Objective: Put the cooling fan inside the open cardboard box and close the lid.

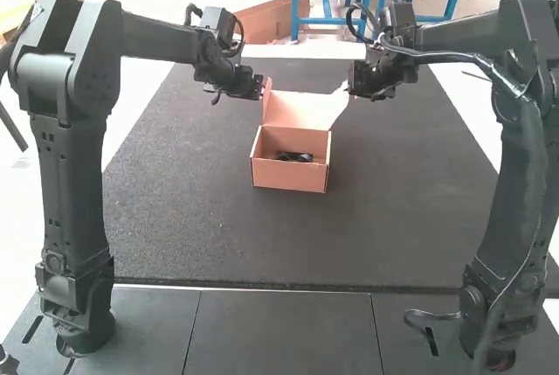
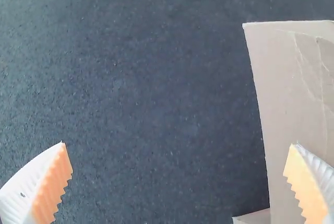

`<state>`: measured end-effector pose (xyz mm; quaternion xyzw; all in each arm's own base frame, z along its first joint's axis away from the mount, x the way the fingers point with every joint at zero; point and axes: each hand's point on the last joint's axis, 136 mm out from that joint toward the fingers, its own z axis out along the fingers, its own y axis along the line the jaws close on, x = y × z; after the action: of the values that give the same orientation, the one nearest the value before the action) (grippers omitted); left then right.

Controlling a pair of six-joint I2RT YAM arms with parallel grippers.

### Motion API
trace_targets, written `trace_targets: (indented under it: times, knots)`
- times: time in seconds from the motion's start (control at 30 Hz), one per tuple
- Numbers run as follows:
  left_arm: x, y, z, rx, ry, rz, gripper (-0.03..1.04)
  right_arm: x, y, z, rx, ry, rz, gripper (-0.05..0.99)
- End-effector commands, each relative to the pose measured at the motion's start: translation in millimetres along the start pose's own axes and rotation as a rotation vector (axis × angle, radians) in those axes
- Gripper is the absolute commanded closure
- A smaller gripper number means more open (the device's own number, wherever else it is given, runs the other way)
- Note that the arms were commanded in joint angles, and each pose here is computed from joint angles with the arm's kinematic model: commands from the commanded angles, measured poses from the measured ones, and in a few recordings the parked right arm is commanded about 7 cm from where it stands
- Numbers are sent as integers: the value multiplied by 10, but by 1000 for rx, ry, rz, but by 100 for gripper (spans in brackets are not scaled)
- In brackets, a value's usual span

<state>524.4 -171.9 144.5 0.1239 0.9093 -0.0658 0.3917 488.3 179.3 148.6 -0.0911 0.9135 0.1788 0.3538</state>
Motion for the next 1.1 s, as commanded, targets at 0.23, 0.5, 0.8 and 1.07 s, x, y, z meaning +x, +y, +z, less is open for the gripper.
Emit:
trace_targets:
  times: [0.23, 0.5, 0.8, 1.07]
  knots:
    - [-202, -69, -106, 20, -46, -4, 4, -80, -4, 99, -21, -9, 11, 63]
    - [-203, -61, -106, 19, -46, -4, 4, -111, -8, 143, -23, -20, 7, 69]
    - [-214, -61, -106, 19, -51, 1, 4, -184, 8, 126, -27, -40, 12, 72]
    - [-231, -62, -113, 19, -54, 2, 4, -167, 4, 131, -26, -36, 3, 89]
